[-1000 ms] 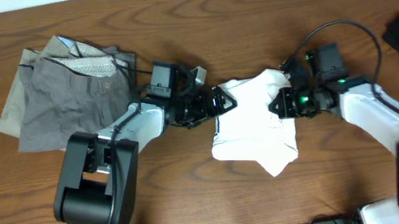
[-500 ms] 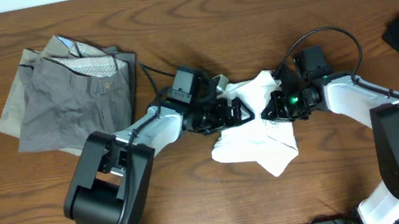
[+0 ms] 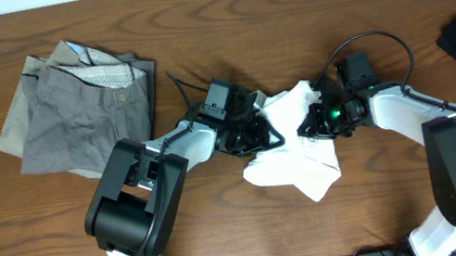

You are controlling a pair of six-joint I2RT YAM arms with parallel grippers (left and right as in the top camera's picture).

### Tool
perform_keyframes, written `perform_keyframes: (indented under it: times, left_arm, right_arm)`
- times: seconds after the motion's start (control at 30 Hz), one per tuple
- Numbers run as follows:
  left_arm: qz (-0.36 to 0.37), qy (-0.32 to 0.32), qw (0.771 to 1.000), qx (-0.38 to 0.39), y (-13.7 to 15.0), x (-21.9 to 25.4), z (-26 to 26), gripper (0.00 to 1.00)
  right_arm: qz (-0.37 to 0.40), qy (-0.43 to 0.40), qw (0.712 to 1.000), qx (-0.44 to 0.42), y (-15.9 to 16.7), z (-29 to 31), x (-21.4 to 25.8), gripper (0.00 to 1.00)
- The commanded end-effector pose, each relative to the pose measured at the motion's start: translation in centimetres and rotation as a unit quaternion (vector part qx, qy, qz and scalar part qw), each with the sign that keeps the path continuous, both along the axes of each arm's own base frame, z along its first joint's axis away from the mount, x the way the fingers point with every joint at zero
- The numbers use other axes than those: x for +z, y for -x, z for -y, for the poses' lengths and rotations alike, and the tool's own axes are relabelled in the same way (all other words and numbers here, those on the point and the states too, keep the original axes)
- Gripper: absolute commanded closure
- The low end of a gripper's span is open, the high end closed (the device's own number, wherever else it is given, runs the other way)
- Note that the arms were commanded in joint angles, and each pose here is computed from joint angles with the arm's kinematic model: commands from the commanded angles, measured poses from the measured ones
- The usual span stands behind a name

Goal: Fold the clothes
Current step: 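Carry the shirt bundle with the left gripper onto the grey trousers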

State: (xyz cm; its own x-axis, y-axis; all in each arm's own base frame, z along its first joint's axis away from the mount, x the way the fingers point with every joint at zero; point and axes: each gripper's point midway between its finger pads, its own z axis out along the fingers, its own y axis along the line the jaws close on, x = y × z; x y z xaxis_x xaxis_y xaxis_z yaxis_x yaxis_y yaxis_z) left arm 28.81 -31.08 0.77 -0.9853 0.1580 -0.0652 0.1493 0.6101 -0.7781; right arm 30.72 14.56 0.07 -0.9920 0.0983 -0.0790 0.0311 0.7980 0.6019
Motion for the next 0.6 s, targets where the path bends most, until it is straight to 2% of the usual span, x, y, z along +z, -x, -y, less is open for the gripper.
perform_keyframes:
  times: [0.0,0.1,0.27,0.4,0.57]
  left_arm:
    - [-0.005,-0.017,1.0,-0.004,0.7,-1.3,-0.5,0.94]
    - [0.03,-0.003,1.0,-0.002,-0.5,1.0,-0.9,0.94]
    - [0.118,0.046,0.991,0.033,-4.2,8.2,-3.3,0.94]
    - [0.185,0.09,0.976,0.077,-7.1,14.5,-7.1,0.94]
    - [0.271,0.106,0.944,0.157,-10.9,20.5,-14.4,0.94]
  right_arm:
    - [-0.029,0.045,0.998,-0.016,1.5,2.1,-1.7,0.99]
    - [0.007,0.037,0.999,-0.027,0.9,3.1,1.4,0.99]
    - [0.107,0.031,0.992,-0.053,-0.1,4.6,8.5,0.99]
    - [0.188,0.042,0.979,-0.066,-0.3,5.3,13.1,0.99]
    - [0.227,0.052,0.969,-0.083,-0.1,5.9,15.4,0.99]
